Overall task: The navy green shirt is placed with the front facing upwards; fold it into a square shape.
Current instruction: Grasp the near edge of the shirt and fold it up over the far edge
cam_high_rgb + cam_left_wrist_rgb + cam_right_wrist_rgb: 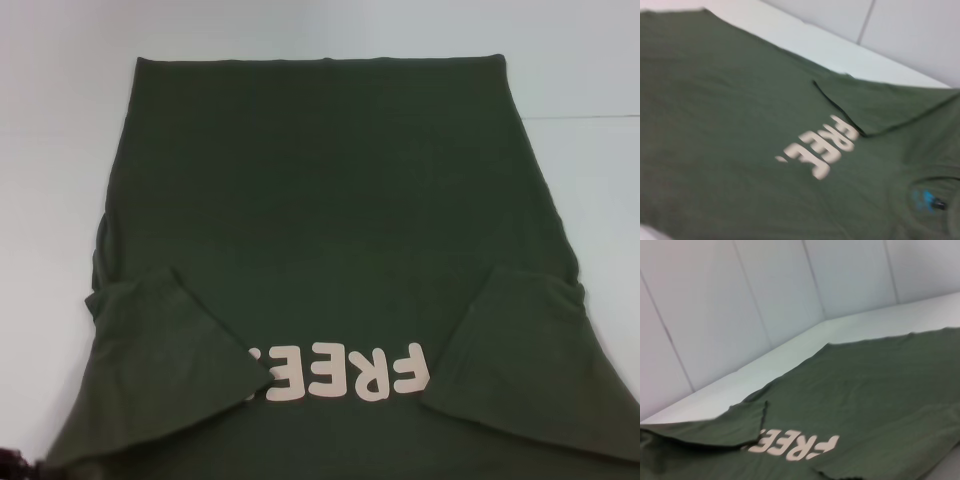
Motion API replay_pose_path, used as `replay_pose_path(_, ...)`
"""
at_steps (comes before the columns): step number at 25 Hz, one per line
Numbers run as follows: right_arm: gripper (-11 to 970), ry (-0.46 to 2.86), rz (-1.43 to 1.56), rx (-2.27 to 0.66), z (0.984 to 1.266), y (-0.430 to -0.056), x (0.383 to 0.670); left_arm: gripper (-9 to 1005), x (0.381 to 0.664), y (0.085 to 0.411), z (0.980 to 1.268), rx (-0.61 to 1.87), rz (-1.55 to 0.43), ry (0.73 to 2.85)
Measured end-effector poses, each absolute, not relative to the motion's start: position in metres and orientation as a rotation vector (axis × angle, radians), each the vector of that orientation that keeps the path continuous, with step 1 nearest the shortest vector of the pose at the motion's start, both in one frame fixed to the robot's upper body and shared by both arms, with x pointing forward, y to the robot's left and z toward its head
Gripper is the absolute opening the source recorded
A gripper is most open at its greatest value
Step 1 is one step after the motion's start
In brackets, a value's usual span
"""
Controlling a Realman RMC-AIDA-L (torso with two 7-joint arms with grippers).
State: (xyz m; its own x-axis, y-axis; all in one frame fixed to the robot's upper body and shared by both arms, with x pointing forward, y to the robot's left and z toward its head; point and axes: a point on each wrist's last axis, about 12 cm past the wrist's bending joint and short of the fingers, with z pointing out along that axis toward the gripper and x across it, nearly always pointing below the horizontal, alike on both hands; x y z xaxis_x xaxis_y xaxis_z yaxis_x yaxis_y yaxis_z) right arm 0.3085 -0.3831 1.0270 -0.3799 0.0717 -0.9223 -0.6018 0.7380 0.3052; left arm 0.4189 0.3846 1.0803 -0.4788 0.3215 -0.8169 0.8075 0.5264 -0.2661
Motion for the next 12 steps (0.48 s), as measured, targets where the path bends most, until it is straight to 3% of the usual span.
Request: replay_pose_path(12, 30, 1.754, 0.702, -0.344, 1.030, -0.385, 0.332, 27, 0.422, 0.395, 1.084, 0.829, -0.752, 1.946)
